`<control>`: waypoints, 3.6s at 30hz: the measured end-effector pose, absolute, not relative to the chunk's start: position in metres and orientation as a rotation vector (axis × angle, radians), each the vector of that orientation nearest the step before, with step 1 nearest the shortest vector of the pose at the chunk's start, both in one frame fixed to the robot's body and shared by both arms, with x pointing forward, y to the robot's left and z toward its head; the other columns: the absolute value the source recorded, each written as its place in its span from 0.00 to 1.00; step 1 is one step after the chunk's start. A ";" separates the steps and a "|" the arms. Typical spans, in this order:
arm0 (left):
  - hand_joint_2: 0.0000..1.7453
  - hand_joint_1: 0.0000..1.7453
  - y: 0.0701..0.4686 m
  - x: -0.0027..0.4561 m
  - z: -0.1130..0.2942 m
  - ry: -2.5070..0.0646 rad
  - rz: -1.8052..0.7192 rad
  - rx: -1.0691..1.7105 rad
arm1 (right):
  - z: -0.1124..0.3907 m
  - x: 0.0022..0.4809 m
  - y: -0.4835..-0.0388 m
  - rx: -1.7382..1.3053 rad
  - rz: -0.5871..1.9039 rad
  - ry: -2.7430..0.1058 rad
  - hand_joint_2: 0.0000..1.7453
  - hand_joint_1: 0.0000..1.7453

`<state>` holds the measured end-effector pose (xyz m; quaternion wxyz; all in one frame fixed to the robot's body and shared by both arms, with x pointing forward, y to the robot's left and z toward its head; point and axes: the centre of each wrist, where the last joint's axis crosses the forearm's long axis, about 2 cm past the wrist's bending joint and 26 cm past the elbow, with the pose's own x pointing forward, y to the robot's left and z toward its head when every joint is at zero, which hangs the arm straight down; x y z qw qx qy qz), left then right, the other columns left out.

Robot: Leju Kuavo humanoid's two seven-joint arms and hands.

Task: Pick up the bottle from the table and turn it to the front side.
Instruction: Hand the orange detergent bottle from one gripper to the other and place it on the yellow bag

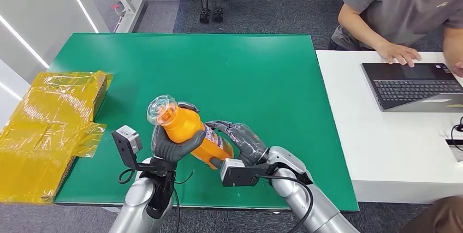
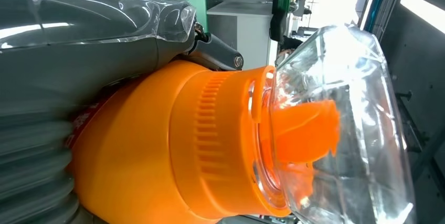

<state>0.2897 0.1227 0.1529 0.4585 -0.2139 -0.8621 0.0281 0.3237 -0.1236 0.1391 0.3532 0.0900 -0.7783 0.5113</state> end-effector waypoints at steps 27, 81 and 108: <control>1.00 1.00 0.135 0.296 0.174 -2.221 0.140 -0.463 | 0.152 0.266 -0.135 -0.165 0.406 -2.401 1.00 0.00; 1.00 1.00 0.359 0.331 0.103 -1.664 -1.530 1.121 | 0.181 0.231 -0.119 0.138 0.163 -2.555 1.00 0.00; 1.00 1.00 0.382 0.399 0.116 -1.194 -1.927 1.200 | 0.191 0.242 -0.117 0.207 0.079 -2.532 1.00 0.00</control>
